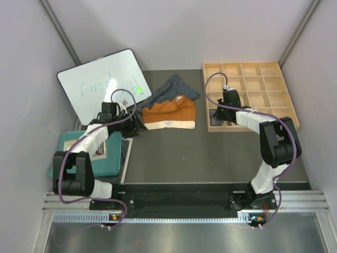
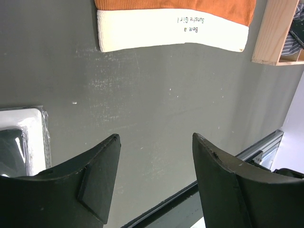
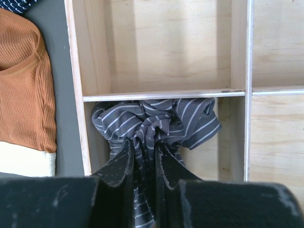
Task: Roll the underwear
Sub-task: Place the underwear in the storage box.
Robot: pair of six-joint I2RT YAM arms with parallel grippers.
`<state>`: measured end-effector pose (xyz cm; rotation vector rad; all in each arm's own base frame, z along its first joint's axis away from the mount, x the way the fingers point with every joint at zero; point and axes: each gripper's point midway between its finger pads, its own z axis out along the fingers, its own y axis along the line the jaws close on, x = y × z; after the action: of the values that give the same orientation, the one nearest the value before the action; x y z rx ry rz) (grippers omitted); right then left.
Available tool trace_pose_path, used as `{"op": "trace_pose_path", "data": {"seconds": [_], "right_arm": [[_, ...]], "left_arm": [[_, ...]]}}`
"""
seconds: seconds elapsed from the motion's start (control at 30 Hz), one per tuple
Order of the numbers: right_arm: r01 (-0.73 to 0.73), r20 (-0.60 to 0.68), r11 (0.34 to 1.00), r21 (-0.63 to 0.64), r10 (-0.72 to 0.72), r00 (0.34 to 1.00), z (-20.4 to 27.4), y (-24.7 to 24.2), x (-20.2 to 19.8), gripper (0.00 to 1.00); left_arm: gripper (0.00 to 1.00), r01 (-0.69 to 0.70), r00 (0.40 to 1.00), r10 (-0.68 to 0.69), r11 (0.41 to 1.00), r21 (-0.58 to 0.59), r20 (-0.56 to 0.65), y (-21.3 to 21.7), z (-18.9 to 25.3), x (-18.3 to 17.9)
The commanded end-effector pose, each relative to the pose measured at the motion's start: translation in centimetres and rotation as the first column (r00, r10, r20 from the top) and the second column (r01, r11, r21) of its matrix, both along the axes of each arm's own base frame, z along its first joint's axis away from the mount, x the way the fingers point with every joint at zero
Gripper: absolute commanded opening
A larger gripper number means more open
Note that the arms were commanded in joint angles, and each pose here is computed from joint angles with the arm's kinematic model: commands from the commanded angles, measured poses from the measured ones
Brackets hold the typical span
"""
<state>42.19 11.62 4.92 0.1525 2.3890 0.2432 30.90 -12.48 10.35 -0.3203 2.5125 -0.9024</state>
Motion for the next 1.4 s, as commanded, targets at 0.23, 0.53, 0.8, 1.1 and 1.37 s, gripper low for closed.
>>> {"op": "trace_pose_path", "data": {"seconds": [0.23,0.53,0.8,1.1,1.37], "right_arm": [[-0.009,-0.004,1.0,-0.011,0.009,1.0,1.9,-0.2,-0.5,0.49],[-0.035,0.085,0.999,-0.039,0.038,0.996,7.1,-0.7,-0.4,0.78],[-0.078,0.231,0.997,0.006,0.075,0.97,13.8,-0.3,-1.9,0.82],[-0.166,0.307,0.978,0.124,0.122,0.944,16.4,1.3,-5.6,0.82],[-0.192,0.326,0.973,0.129,0.141,0.935,16.6,1.0,-8.3,0.82]], "left_arm": [[0.66,0.009,0.998,-0.009,1.0,0.008,0.062,0.3,1.4,0.9],[0.66,-0.038,0.997,0.034,0.998,0.056,0.072,1.3,1.2,1.3],[0.62,-0.148,0.982,0.142,0.988,0.04,0.125,1.0,1.4,3.8],[0.58,-0.2,0.975,0.182,0.968,0.15,0.128,0.6,-1.5,7.9],[0.52,-0.204,0.977,0.186,0.96,0.193,0.109,0.7,-4.1,9.9]]}}
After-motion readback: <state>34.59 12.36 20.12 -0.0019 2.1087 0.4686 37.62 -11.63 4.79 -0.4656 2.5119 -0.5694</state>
